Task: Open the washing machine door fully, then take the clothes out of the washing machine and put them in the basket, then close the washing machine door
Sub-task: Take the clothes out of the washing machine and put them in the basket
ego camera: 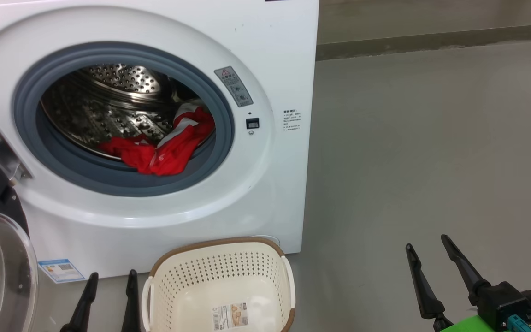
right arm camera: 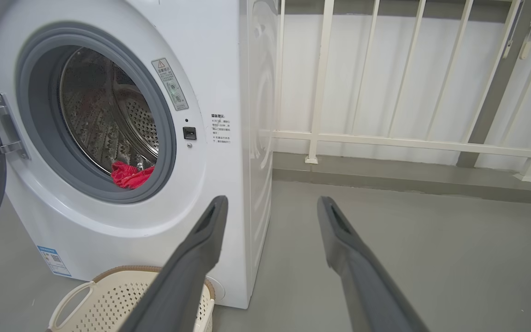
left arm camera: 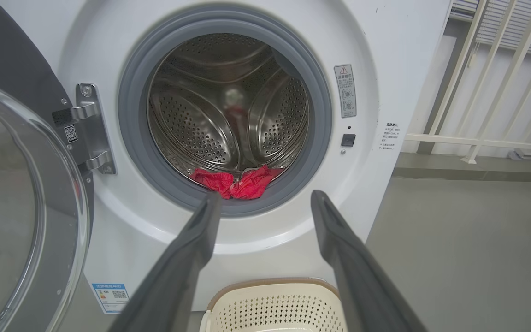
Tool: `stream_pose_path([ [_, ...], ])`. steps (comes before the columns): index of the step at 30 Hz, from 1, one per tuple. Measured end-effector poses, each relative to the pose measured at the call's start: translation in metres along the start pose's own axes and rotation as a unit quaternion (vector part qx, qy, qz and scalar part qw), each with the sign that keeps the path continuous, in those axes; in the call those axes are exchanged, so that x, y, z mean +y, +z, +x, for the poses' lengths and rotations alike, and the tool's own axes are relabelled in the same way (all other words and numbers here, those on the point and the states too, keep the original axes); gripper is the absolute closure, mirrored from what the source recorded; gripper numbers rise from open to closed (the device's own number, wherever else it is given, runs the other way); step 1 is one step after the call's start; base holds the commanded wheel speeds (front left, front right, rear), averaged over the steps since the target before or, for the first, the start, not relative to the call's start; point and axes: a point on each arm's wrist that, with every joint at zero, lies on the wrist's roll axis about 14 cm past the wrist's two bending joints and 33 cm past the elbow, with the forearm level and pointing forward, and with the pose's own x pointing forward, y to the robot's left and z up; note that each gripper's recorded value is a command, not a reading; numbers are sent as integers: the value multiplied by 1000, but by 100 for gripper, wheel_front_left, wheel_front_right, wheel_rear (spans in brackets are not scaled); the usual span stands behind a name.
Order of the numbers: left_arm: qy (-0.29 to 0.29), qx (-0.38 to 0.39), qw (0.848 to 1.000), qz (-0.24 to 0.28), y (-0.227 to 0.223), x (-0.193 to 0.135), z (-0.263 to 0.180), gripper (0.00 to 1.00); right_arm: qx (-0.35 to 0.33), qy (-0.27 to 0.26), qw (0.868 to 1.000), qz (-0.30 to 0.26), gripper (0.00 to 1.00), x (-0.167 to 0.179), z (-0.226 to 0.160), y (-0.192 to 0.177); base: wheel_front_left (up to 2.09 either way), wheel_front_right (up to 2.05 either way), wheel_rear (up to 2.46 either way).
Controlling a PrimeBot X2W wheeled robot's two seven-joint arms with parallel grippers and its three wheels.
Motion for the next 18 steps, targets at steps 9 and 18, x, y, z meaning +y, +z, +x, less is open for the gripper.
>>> stream_pose_path([
  [9, 3, 6, 1000, 1, -2, -1, -1, 0, 0, 2, 1000, 0, 0, 1, 0, 0, 21, -21, 0],
  [18, 4, 13, 1000, -1, -5, -4, -1, 0, 2, 3, 1000, 0, 0, 2, 0, -1, 0, 0, 0],
])
